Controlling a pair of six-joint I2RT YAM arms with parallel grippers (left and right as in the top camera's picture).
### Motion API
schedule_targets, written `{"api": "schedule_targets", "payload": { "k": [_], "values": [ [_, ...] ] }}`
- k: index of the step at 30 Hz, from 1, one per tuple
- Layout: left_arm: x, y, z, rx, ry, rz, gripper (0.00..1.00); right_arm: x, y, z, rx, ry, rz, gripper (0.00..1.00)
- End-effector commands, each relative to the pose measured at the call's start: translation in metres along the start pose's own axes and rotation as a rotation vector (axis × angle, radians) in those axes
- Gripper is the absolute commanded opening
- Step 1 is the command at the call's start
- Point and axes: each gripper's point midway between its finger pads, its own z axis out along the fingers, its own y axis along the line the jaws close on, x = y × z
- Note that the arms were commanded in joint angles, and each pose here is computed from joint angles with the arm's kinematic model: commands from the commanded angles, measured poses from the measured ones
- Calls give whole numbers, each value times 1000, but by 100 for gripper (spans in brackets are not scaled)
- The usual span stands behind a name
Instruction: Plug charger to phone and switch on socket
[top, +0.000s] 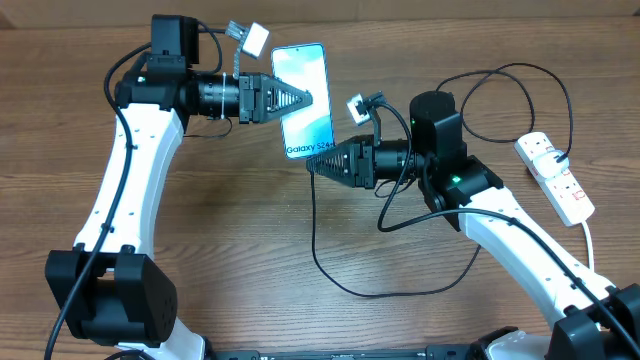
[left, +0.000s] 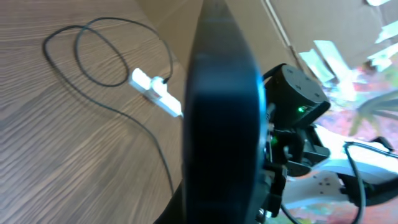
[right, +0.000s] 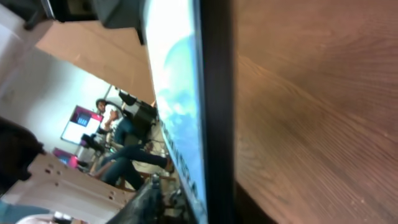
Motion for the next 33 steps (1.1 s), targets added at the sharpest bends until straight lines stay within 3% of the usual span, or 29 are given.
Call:
{"api": "schedule_targets", "payload": {
  "k": [1, 2, 5, 6, 13, 17, 21, 22, 28, 30, 33],
  "values": [
    [-1, 4, -1, -36, -2, 24, 4, -3, 0, -2, 22, 4, 8, 46],
    [-1, 9, -1, -67, -3, 5, 4, 2, -2, -2, 31, 19, 13, 52],
    [-1, 32, -4, -201, -11, -78, 4, 15, -11, -3, 60, 58, 18, 95],
    [-1, 39, -6, -242, -17, -112, 4, 19, -15, -4, 80, 69, 25, 100],
    [0, 53, -8, -329, -40, -246, 4, 30, -71, -7, 439, 52, -2, 100],
    [1, 57, -9, -354, -43, -275, 4, 31, -50, 13, 369, 59, -64, 100],
    [8, 64, -11, -401, -35, -318, 4, 27, -41, 25, 360, 40, -122, 84],
    [10, 64, -11, -402, -29, -330, 4, 24, -43, 26, 385, 22, -136, 73],
    [13, 63, -12, -403, -22, -343, 4, 16, -39, 29, 384, -10, -171, 41],
    [14, 63, -11, -403, -18, -337, 4, 13, -37, 30, 378, -21, -181, 35],
    [15, 62, -8, -399, -9, -325, 4, 9, -35, 30, 372, -33, -193, 34]
  ]
}}
